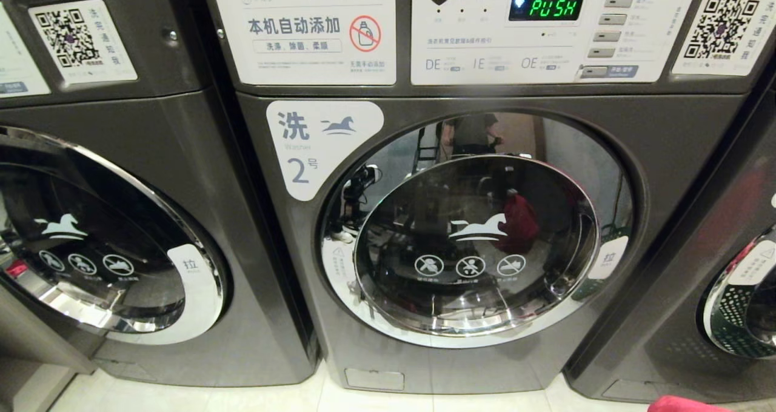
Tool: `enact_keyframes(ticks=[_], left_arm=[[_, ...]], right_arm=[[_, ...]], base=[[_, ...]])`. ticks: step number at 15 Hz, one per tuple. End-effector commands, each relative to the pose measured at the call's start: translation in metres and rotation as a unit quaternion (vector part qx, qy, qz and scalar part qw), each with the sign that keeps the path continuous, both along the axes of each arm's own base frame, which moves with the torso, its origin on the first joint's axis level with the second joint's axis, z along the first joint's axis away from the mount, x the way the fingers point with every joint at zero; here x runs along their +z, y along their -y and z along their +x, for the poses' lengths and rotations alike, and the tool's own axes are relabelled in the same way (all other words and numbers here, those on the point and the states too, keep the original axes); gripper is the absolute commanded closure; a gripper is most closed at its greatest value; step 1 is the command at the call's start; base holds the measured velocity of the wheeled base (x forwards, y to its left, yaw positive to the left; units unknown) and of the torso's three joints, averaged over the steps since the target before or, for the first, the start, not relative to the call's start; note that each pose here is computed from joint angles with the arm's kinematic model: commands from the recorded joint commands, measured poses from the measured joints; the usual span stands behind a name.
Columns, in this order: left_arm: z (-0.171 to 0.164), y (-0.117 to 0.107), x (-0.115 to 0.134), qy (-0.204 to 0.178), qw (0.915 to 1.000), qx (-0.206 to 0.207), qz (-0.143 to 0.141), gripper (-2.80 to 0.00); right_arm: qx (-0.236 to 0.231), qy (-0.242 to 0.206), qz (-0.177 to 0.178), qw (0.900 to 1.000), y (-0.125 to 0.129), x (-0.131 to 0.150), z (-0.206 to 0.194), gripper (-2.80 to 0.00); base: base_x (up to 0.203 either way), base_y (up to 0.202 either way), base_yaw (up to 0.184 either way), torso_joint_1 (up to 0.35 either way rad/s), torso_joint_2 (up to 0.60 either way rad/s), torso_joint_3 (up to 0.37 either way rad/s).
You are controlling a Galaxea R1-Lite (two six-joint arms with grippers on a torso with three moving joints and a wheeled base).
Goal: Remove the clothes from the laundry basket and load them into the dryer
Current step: Put the clothes in the dryer
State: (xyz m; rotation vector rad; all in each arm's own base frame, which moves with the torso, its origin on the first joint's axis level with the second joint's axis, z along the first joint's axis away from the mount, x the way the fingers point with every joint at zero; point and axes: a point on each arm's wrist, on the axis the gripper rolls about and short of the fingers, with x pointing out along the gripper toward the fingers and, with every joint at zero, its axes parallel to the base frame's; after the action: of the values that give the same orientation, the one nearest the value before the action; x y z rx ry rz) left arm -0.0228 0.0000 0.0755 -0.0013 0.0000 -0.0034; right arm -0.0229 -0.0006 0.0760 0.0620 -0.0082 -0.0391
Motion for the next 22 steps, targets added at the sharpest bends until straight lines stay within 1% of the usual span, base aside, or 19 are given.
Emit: enact_keyframes(ticks=[1, 5, 12, 17, 22], left_arm=[[-0.0001, 0.0, 0.0, 0.001, 1.0, 0.0, 0.0, 0.0], [-0.0001, 0.0, 0.0, 0.001, 1.0, -0.001, 0.0, 0.0], [-0.0001, 0.0, 0.0, 0.001, 1.0, 0.0, 0.0, 0.0], [-0.0001, 0.0, 0.0, 0.001, 1.0, 0.0, 0.0, 0.0], [-0.0002, 0.0, 0.0002, 0.001, 1.0, 0.0, 0.0, 0.0]], right_arm=[[0.0, 0.0, 0.0, 1.0, 0.0, 0.0001, 0.0001, 0.0], [0.0, 0.0, 0.0, 1.0, 0.0, 0.0001, 0.0001, 0.0], [0.0, 0.0, -0.001, 1.0, 0.0, 0.0001, 0.0001, 0.0], [0.0, 0.0, -0.001, 1.0, 0.0, 0.0001, 0.0001, 0.0], [0.0, 0.0, -0.002, 1.0, 0.0, 0.0001, 0.0001, 0.0]], base=[[0.195, 0.0, 0.002, 0.0, 0.0, 0.002], [0.18, 0.0, 0.001, 0.0, 0.0, 0.002], [0.01, 0.0, 0.0, 0.001, 0.0, -0.001], [0.0, 0.0, 0.0, 0.142, -0.23, -0.213], [0.0, 0.0, 0.0, 0.097, -0.53, -0.236]])
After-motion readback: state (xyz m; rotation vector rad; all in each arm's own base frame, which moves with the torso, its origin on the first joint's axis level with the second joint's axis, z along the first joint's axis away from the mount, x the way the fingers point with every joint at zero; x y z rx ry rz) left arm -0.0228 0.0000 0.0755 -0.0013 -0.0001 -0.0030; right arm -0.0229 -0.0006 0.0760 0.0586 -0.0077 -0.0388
